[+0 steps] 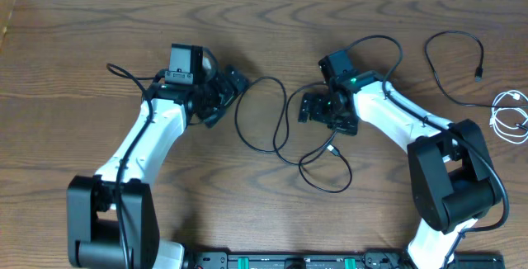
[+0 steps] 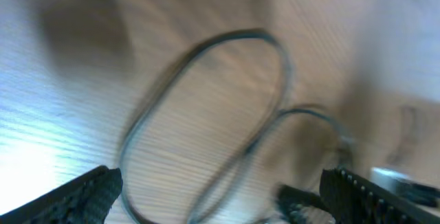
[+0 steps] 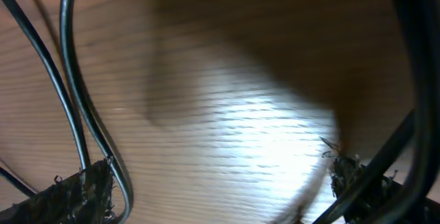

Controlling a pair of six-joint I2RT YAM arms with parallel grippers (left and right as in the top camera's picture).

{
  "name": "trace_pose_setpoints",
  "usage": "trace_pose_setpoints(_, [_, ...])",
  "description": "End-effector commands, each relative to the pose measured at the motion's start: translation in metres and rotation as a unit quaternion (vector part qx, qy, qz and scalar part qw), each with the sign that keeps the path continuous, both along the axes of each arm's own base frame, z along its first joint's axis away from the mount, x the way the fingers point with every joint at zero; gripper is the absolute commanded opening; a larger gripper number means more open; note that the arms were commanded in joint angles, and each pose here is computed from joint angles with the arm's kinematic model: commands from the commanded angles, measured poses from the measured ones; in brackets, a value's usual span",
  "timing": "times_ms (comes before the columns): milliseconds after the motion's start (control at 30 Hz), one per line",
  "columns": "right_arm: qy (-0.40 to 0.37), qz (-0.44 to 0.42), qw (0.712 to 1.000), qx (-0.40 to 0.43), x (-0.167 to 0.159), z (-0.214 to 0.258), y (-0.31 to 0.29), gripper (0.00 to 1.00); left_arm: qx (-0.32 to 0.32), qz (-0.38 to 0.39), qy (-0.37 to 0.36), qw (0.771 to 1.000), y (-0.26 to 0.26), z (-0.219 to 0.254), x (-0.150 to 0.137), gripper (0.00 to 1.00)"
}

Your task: Untangle cables

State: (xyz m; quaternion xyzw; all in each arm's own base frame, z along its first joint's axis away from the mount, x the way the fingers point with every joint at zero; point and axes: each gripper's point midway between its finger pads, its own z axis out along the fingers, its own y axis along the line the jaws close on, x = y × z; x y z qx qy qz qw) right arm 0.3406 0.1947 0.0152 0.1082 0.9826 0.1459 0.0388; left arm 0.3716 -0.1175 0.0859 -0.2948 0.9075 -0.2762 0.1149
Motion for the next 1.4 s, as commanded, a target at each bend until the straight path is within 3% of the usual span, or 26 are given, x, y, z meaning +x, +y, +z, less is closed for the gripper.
trace_pose_setpoints(0, [-0.015,0.011,1.0,0.004,0.0,0.001,0.013,0.99,0.107,-0.017,0.012,0.994,0.026,-0.03,-0.003,0.98])
trace_pose_setpoints(167, [-0.046,0.014,0.998,-0.031,0.006,0.0,0.014,0.99,0.154,-0.021,0.064,0.986,0.038,-0.071,-0.012,0.98])
trace_pose_setpoints(467, [-0.059,0.033,0.996,-0.063,0.0,0.002,0.022,0.99,0.174,-0.056,0.178,0.967,0.043,-0.131,-0.052,0.98])
trace_pose_setpoints(900, [-0.027,0.022,0.995,-0.098,-0.013,0.004,0.008,0.99,0.256,-0.146,0.266,0.918,0.041,-0.131,-0.114,0.98])
trace_pose_setpoints(1367, [-0.028,0.0,0.995,-0.096,0.007,0.044,0.006,0.99,0.252,-0.19,0.3,0.9,0.032,-0.122,-0.139,0.98])
